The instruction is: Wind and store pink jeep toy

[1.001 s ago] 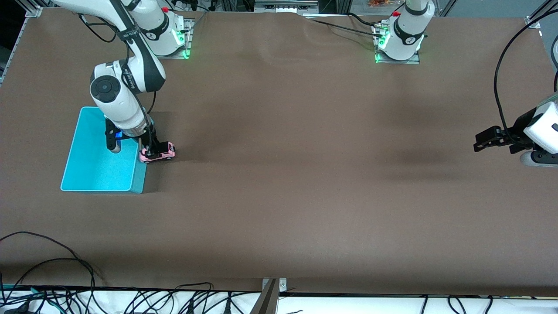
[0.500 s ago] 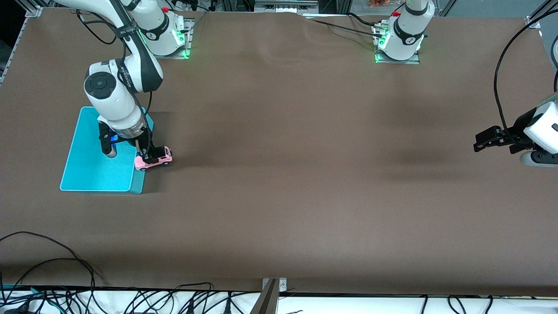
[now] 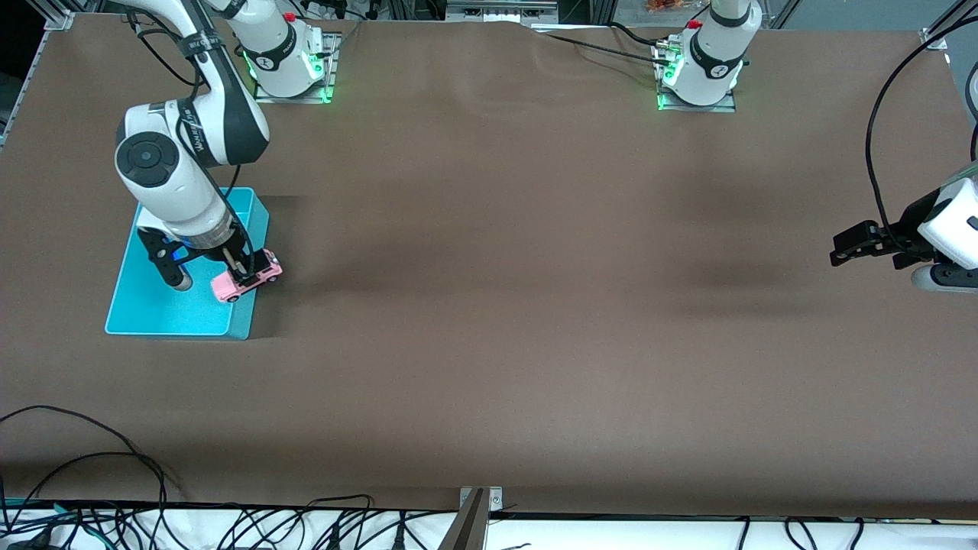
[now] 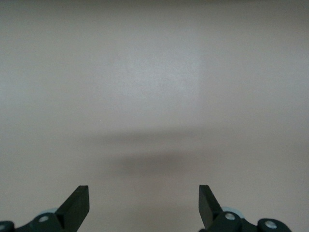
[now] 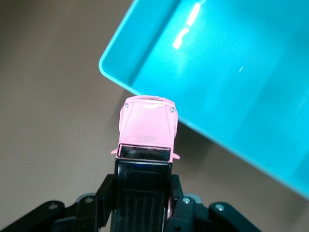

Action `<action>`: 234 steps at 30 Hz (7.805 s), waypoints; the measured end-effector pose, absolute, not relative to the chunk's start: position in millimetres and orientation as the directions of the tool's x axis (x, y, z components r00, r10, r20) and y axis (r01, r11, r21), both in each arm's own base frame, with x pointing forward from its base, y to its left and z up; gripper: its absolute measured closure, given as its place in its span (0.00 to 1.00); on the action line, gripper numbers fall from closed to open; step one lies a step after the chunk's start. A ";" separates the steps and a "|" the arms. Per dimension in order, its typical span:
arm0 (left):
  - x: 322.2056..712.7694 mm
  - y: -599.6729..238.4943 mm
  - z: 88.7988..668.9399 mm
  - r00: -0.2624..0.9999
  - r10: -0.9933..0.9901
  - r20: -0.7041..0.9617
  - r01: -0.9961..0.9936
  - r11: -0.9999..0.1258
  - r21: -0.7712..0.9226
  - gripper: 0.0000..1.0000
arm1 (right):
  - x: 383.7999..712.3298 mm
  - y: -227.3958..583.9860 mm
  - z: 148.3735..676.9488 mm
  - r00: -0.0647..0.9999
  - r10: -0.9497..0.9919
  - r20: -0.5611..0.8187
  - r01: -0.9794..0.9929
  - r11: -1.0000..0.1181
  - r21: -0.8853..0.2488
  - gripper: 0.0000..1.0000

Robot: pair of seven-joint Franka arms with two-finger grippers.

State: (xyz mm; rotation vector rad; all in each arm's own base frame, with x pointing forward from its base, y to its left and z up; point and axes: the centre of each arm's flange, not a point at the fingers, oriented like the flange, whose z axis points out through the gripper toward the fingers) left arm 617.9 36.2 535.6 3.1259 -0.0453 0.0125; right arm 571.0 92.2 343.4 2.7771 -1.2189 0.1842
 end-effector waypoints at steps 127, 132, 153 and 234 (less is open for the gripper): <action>618.0 34.2 533.9 0.999 -0.032 0.005 -0.032 -0.999 0.016 0.00 | 570.6 -21.7 435.6 0.888 -0.447 -0.104 -0.442 -0.894 0.068 0.00; 618.0 34.2 533.9 0.999 -0.032 0.005 -0.032 -0.999 0.016 0.00 | 569.7 -20.1 466.0 0.920 -0.355 -0.169 -0.351 -0.935 0.054 0.00; 618.0 34.1 533.9 0.999 -0.032 0.005 -0.033 -0.999 0.016 0.00 | 581.1 -19.9 560.3 0.960 -0.262 -0.099 -0.265 -0.964 -0.019 0.00; 618.1 32.7 533.8 0.999 -0.035 0.005 -0.035 -0.999 0.016 0.00 | 580.2 -4.2 600.4 1.000 0.006 0.008 0.007 -0.999 -0.037 0.00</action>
